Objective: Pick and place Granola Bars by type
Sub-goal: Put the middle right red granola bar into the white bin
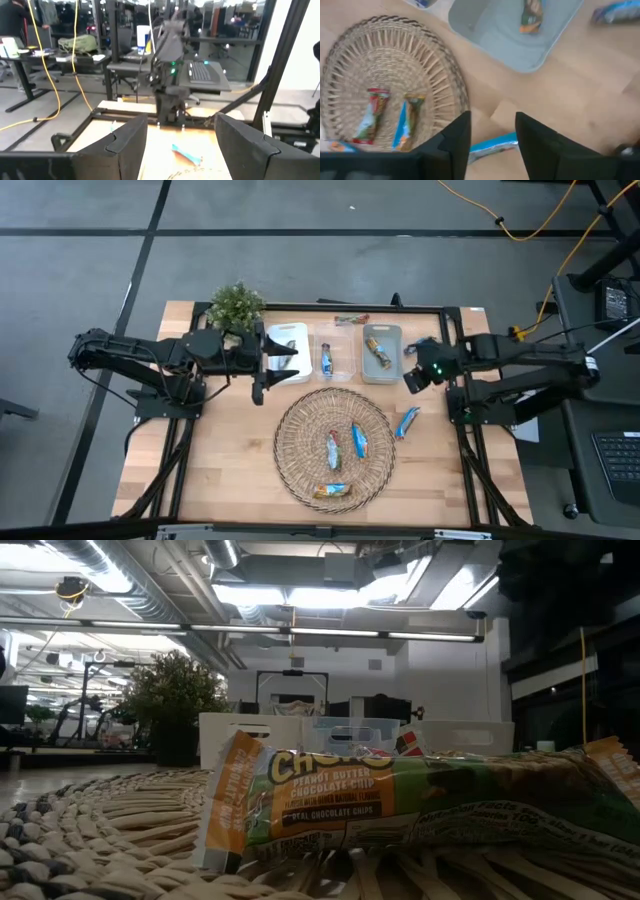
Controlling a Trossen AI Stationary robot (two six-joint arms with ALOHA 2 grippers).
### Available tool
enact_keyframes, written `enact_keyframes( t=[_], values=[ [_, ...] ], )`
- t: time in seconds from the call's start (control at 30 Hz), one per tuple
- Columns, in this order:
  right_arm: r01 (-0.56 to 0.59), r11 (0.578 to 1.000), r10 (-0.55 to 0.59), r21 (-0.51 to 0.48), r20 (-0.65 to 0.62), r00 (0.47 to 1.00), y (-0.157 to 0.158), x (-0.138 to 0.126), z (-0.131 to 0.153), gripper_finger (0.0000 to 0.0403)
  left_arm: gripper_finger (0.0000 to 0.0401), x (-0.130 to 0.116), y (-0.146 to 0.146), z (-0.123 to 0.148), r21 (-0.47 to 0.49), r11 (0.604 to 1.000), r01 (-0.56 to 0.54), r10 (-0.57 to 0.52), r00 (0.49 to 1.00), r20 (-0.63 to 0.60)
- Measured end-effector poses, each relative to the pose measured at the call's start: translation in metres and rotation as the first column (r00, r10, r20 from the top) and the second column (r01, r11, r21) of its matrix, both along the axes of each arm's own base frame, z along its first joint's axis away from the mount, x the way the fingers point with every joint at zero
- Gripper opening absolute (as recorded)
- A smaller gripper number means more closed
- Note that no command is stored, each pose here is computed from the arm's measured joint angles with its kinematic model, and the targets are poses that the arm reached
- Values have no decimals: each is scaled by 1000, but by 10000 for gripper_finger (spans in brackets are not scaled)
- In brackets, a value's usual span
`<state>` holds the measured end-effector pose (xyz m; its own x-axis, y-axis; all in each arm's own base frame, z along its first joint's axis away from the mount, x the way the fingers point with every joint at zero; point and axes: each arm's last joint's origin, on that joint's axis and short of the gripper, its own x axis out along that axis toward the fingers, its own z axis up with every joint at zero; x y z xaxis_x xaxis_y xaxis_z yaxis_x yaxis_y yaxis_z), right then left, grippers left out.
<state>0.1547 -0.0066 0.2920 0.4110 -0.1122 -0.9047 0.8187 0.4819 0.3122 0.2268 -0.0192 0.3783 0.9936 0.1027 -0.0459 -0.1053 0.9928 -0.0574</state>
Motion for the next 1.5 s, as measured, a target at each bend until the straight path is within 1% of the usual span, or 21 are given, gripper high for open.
enact_keyframes(
  t=[0.1,0.2,0.37,0.53,0.67,0.73,0.8,0.93,1.03,1.13,1.4,1.5],
  values=[
    [33,999,-33,11,-4,999,10,1,-2,145,221,0,0,-3,-3,1000,10,-11,999,-31],
    [66,997,-65,29,-38,997,19,3,-11,139,221,0,-1,-5,-4,999,38,-38,998,-56],
    [122,990,-112,71,-136,984,34,2,-40,133,221,-1,-2,-8,-10,997,81,-81,994,-80],
    [202,967,-176,153,-169,970,46,1,-72,136,221,-1,-3,-11,-20,995,102,-104,989,-110],
    [204,958,-187,202,-100,977,52,5,-89,154,221,-1,-4,-12,-30,991,129,-131,984,-120],
    [223,949,-208,221,-89,974,54,6,-98,169,221,-1,-4,-12,-36,990,136,-139,983,-119],
    [226,946,-209,231,-96,973,55,4,-104,188,221,-1,-4,-12,-46,987,152,-156,981,-119],
    [281,922,-242,265,-171,955,56,-3,-118,230,221,-1,-6,-12,-54,980,190,-196,973,-121],
    [337,900,-287,275,-208,935,56,-8,-125,253,221,-1,-6,-12,-55,980,192,-197,973,-122],
    [361,890,-308,278,-216,926,56,-10,-130,261,221,-1,-6,-12,-54,980,192,-197,973,-122],
    [359,877,-320,319,-171,932,57,-6,-135,247,221,-1,-4,-12,-36,982,187,-190,974,-125],
    [345,871,-323,349,-121,939,57,-1,-133,243,221,-1,-4,-12,-36,982,187,-190,974,-125]
  ],
)
